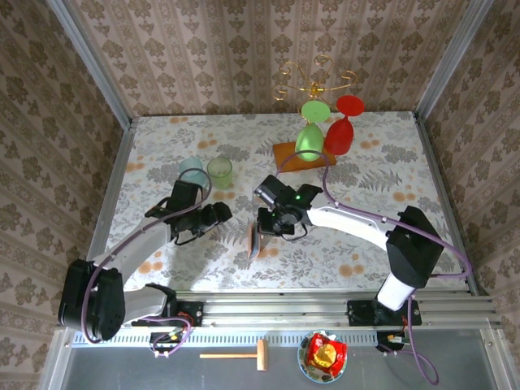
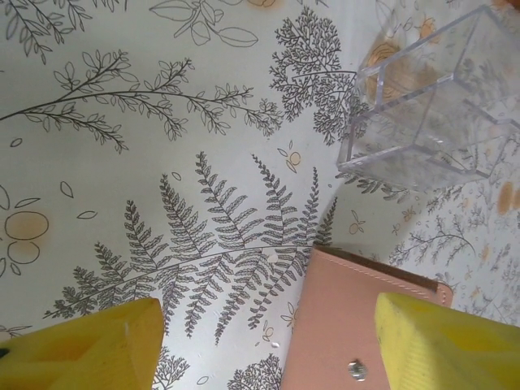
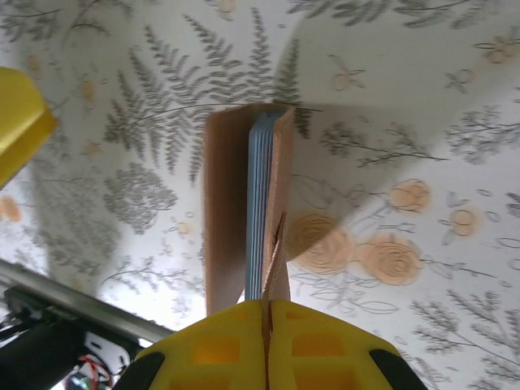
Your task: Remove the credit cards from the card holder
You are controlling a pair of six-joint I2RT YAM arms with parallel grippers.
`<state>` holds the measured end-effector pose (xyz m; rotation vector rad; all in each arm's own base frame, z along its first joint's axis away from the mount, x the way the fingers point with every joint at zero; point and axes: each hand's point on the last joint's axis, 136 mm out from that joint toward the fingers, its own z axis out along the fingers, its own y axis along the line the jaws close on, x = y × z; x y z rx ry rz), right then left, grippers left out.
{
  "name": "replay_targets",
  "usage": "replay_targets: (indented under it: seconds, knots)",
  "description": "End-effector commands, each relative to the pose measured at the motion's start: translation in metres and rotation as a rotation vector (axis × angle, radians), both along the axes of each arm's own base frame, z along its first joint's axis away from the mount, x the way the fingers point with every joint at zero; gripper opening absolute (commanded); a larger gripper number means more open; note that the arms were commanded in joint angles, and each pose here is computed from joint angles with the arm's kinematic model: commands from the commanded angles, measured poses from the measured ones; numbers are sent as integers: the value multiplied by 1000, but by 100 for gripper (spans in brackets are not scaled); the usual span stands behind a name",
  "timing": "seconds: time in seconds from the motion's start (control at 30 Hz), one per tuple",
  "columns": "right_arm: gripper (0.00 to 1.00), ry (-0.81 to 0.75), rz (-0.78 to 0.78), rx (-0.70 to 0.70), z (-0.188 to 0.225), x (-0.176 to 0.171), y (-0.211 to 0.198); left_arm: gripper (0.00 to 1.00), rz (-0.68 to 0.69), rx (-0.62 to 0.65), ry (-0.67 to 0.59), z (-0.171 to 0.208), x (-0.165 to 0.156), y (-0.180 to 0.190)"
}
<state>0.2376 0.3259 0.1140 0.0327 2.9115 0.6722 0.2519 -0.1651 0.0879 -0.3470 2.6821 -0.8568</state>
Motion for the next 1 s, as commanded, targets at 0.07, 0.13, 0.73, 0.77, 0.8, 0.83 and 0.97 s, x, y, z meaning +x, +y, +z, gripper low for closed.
replay_targets:
  seconds: [0.07, 0.13, 0.73, 0.77, 0.8, 0.83, 0.97]
  knots:
    - [0, 9, 12, 62, 6, 5, 28, 70, -9, 1, 15, -5, -11, 10]
    - [0, 10, 13, 64, 5, 6, 31, 70, -8, 2, 15, -5, -12, 11]
    - [0, -46, 31, 127, 29, 8, 34, 70, -27, -32, -5, 2, -3, 1]
    - [0, -61, 33, 149, 33, 11, 38, 70, -28, -30, -4, 1, -3, 1]
    - [0, -65, 35, 158, 35, 11, 39, 70, -29, -31, -5, 2, -3, 0]
    - [0, -66, 37, 165, 37, 11, 40, 70, -30, -31, -6, 2, -3, 0]
    - [0, -76, 43, 177, 40, 11, 42, 70, -28, -30, -7, 3, -4, 0]
